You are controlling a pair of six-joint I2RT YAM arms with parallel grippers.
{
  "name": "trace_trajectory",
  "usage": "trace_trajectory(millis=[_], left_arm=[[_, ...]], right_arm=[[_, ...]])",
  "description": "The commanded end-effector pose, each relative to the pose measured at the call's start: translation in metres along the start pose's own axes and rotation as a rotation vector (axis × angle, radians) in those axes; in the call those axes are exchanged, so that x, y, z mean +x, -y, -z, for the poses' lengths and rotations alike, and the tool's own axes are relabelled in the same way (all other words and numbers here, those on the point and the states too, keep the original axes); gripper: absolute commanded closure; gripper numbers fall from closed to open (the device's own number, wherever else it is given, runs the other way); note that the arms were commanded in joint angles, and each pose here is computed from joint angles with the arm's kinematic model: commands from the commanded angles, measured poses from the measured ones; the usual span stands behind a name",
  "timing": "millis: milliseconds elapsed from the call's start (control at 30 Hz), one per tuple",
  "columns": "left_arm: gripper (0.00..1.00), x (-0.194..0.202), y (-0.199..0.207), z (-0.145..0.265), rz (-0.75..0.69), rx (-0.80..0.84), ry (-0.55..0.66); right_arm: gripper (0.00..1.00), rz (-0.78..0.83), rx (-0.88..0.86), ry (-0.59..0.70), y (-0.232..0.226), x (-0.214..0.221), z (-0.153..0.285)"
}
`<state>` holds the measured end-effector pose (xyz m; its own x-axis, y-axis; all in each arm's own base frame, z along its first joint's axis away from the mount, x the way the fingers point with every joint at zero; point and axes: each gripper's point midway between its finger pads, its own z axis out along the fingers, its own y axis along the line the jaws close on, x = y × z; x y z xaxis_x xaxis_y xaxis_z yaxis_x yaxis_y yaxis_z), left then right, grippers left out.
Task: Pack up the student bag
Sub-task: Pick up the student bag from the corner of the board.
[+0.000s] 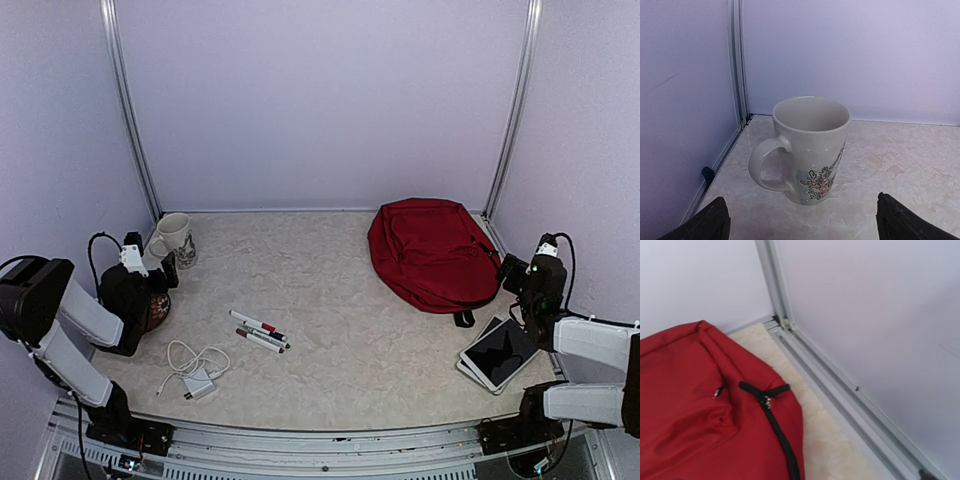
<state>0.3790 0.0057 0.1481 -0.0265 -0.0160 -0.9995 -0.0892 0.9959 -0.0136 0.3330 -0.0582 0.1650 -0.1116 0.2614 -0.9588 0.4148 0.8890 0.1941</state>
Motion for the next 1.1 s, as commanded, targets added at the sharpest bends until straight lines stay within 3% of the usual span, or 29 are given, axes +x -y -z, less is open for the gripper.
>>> trace_trajectory(millis=[0, 100, 267, 367, 500, 600, 867, 1067], left_arm=[[0.01, -0.004, 0.000, -0.002, -0.003, 0.004, 0.011], [0.01, -0.009, 0.010, 0.001, -0.040, 0.043, 0.025], [0.01, -0.035, 0.014, 0.027, -0.083, -0.042, 0.112], [0.01, -0.052, 0.040, 0.035, -0.121, -0.046, 0.111], [0.01, -0.078, 0.096, 0.054, -0.113, 0.103, 0.132], [0.01, -0.101, 0.138, 0.074, -0.030, 0.252, 0.165], [0.01, -0.149, 0.255, 0.117, -0.086, 0.563, 0.055], [0.01, -0.173, 0.304, 0.141, -0.131, 0.774, -0.119]], right_arm=[[0.00, -0.029, 0.048, 0.018, 0.006, -0.012, 0.001], [0.00, -0.021, -0.055, -0.032, -0.015, -0.015, 0.002], [0.00, 0.051, -0.426, -0.044, -0.080, -0.032, 0.022], [0.00, 0.042, -0.591, -0.063, -0.110, -0.045, 0.034], [0.07, 0.033, -0.847, -0.170, -0.154, -0.046, 0.051], [0.12, 0.022, -1.005, -0.270, -0.178, -0.030, 0.066], [0.14, 0.173, -1.002, -0.351, -0.206, 0.007, 0.075], [0.14, 0.288, -0.849, -0.465, -0.200, 0.045, 0.055]])
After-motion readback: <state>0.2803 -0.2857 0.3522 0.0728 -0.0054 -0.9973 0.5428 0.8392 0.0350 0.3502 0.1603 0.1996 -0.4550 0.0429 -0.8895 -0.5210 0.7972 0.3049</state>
